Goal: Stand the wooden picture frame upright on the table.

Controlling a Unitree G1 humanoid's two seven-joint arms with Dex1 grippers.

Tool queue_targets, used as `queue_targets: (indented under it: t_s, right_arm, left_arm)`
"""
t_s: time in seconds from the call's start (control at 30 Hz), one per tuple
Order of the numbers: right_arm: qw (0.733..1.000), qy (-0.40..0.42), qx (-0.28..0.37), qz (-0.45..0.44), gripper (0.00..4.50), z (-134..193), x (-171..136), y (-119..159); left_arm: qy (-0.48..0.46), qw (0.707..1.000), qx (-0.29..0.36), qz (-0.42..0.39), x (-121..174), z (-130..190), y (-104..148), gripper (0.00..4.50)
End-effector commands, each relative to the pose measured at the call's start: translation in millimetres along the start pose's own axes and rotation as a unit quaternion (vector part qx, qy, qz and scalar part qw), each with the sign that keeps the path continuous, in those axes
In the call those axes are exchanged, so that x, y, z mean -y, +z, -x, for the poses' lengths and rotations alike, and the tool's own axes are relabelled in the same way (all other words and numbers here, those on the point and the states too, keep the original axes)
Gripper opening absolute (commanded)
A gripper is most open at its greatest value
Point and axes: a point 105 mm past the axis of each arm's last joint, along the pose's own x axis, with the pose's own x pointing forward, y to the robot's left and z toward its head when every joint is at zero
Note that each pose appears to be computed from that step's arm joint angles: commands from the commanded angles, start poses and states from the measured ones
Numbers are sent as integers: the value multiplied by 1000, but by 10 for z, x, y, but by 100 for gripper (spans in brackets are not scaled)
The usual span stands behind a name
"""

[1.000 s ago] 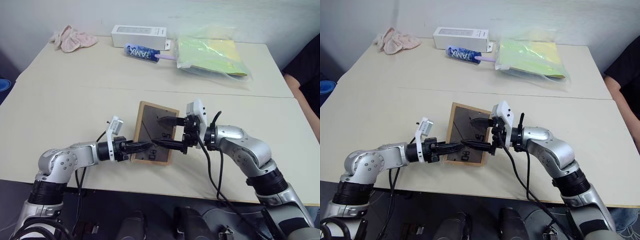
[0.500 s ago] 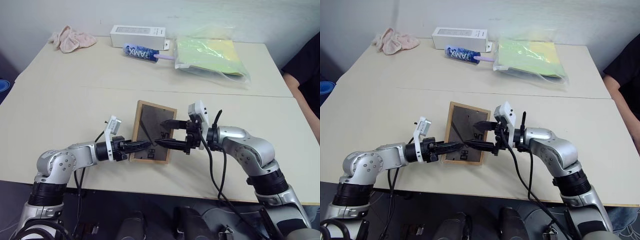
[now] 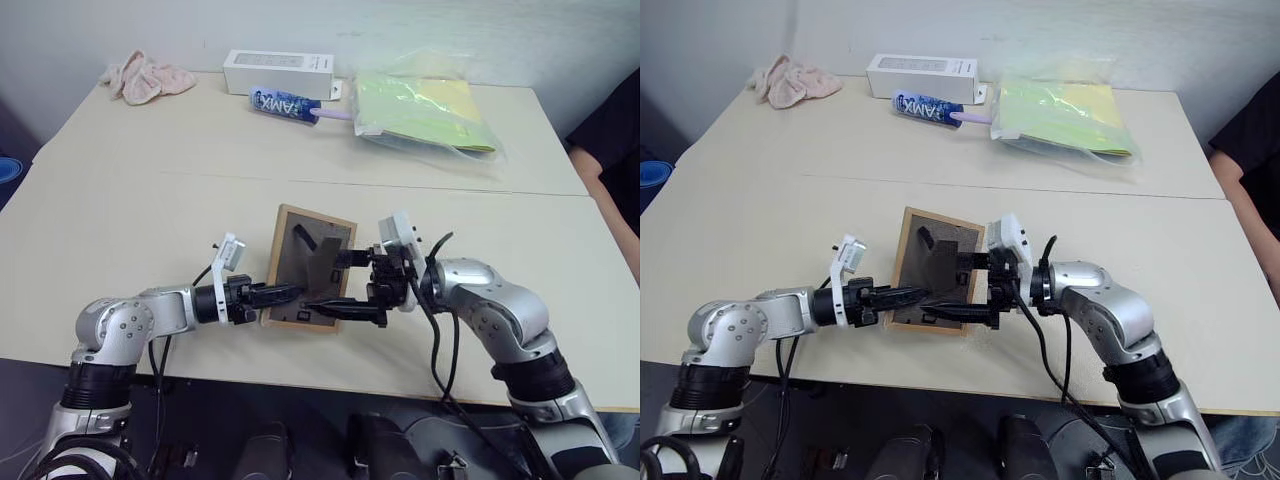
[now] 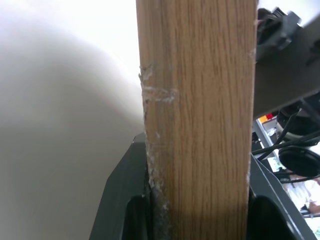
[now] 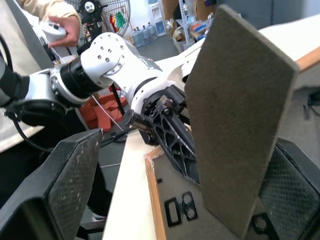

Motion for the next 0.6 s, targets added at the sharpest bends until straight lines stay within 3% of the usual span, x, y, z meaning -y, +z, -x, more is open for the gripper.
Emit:
queue_targets:
  t_s: [0.03,0.27,0.37,0.5,0.57,0.6]
  right_arm:
    - [998,18,-7,62,447,117,-85,30]
    - [993,6,-1,116,447,184,-43,-6]
    - [984,-52,15,169,447,327,133,78]
    - [943,-143,34,300,447,687,349,330]
    - [934,-131,19,332,447,700,324,307]
    - [916,-124,-4,380,447,695,310,272]
  left_arm:
    - [-36,999,37,15,131,63,190,127]
    - [-54,997,34,42,188,75,231,127]
    - [-83,993,3,86,267,130,200,127]
    - [-87,986,-30,139,276,296,248,127]
    - [-89,984,-38,152,275,315,249,127]
    - [-91,981,-51,161,284,323,228,127]
